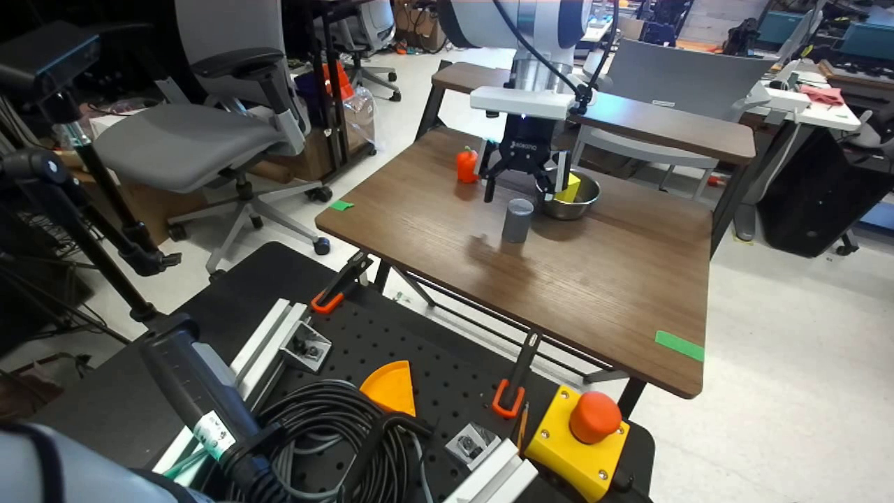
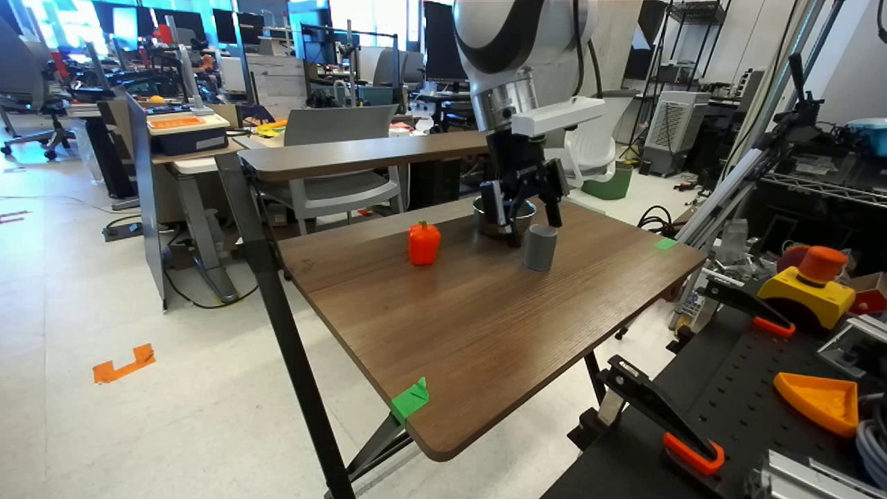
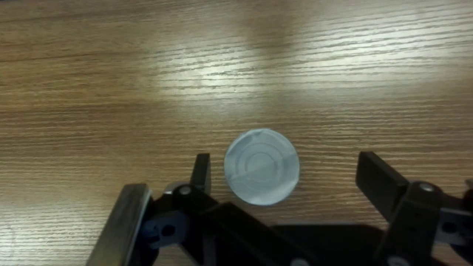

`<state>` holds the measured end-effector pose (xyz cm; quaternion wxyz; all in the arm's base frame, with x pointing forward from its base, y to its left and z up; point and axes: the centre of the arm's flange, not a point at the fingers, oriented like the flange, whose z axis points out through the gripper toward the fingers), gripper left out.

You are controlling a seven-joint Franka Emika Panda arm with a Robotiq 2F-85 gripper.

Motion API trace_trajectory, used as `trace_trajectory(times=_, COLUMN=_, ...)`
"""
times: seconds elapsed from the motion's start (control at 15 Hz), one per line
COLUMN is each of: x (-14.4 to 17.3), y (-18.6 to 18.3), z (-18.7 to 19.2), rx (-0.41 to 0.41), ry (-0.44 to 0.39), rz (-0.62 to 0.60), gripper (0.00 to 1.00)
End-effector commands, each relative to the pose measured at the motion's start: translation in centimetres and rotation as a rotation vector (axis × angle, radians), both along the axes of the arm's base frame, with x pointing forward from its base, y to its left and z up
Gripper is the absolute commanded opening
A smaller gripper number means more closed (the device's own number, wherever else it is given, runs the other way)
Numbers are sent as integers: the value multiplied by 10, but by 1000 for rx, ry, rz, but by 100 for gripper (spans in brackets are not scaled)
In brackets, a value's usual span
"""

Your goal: Move the gray block to the left

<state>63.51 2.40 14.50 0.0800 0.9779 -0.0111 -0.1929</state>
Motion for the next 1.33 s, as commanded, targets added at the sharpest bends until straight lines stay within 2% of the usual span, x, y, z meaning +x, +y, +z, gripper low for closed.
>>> trace_trajectory(times=0.0, x=17, y=-2, z=-12, rx=-49, ry=37, rz=-23, gripper=75)
trace_trajectory(times=0.07, x=18, y=-3, z=-14, rx=-54, ry=43, rz=-27, gripper=72)
trace_trajectory(times=0.33, x=18, y=-8, z=-11, rx=-57, ry=45, rz=-49, gripper=42)
trace_trajectory(times=0.53, x=10, y=-1, z=8, rx=-20, ry=32, rz=-30, gripper=20)
trace_trajectory(times=0.67, x=1, y=28, z=27, rx=9, ry=4, rz=35, gripper=18)
trace_trajectory(times=0.93, x=-44, y=116, z=58, rx=80, ry=-42, rz=249, gripper=17)
trace_trajectory(times=1.13, x=-72, y=170, z=60, rx=130, ry=-7, rz=373, gripper=17)
trace_trajectory(times=1.27, x=-85, y=189, z=50, rx=147, ry=25, rz=435, gripper=17)
